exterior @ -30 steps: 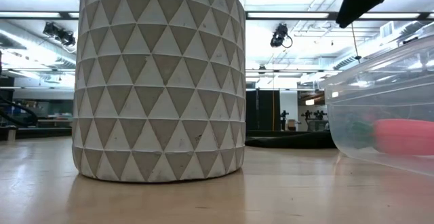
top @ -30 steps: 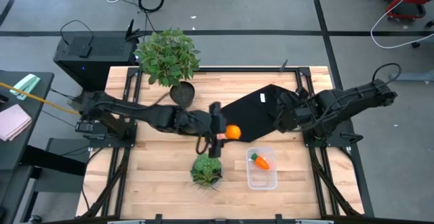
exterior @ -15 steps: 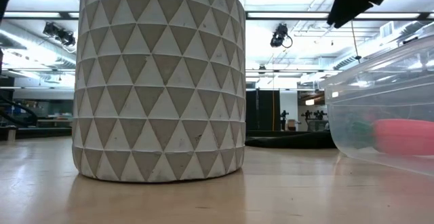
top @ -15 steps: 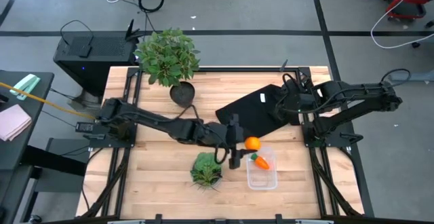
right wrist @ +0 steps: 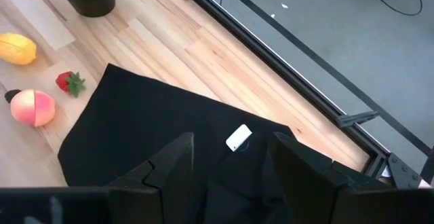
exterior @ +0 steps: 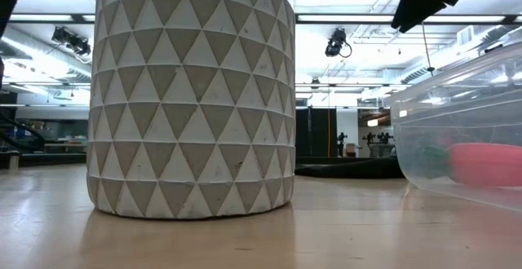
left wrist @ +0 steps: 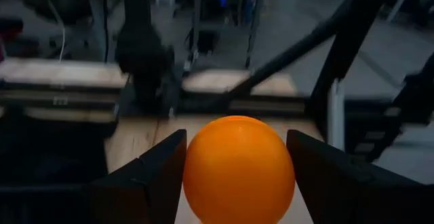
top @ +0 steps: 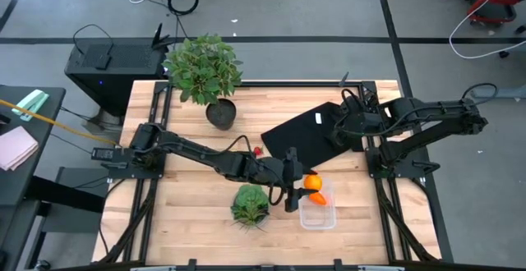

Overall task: Pick and placing Produce into tupperware
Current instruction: Put the orange into the transparent bin

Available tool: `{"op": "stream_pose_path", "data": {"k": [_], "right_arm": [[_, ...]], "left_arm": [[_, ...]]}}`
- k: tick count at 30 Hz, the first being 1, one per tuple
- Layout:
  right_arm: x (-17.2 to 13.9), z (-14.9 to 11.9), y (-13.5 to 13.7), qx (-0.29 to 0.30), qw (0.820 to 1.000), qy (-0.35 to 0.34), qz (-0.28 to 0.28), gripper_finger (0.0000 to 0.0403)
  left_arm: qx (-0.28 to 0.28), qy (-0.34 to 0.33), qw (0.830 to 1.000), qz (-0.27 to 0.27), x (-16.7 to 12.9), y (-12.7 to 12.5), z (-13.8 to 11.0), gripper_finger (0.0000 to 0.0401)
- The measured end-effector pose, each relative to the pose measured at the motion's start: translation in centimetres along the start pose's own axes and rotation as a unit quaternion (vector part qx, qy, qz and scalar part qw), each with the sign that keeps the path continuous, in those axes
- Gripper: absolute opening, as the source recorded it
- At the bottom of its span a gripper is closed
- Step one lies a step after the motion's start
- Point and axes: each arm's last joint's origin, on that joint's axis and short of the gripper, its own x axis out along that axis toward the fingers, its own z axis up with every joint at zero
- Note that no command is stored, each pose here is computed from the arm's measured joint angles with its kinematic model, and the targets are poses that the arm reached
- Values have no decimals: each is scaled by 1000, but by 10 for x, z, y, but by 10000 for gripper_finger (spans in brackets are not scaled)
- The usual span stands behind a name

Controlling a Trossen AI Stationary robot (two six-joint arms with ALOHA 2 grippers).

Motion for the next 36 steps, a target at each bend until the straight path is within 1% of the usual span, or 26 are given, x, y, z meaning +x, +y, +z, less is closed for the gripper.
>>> {"op": "stream_pose_path", "data": {"k": [2,4,7,9,13,17,23,26,29,36], "right_arm": [[0,0,0,-1,1000,0,0,205],[0,0,0,-1,1000,-1,0,205],[0,0,0,-1,1000,-1,-1,205],[0,0,0,0,1000,-2,-1,205],[0,0,0,2,1000,-2,-1,205],[0,0,0,5,1000,-3,0,205],[0,1,1,8,1000,-5,2,205],[0,2,1,11,1000,-8,4,205],[0,2,2,14,1000,-10,6,205],[0,2,2,14,1000,-10,6,205]], "left_arm": [[-2,8,1000,-15,4,2,-5,246],[-19,11,999,-33,8,4,-8,248],[-38,35,997,-54,17,8,-21,252],[-39,49,997,-51,22,10,-30,251],[-53,49,996,-57,27,14,-34,247],[-53,59,995,-55,30,15,-39,251],[-52,61,996,-34,30,17,-40,248],[-64,57,996,-22,30,20,-39,249],[-78,57,995,-19,30,21,-39,251],[-78,57,995,-23,30,21,-39,246]]}}
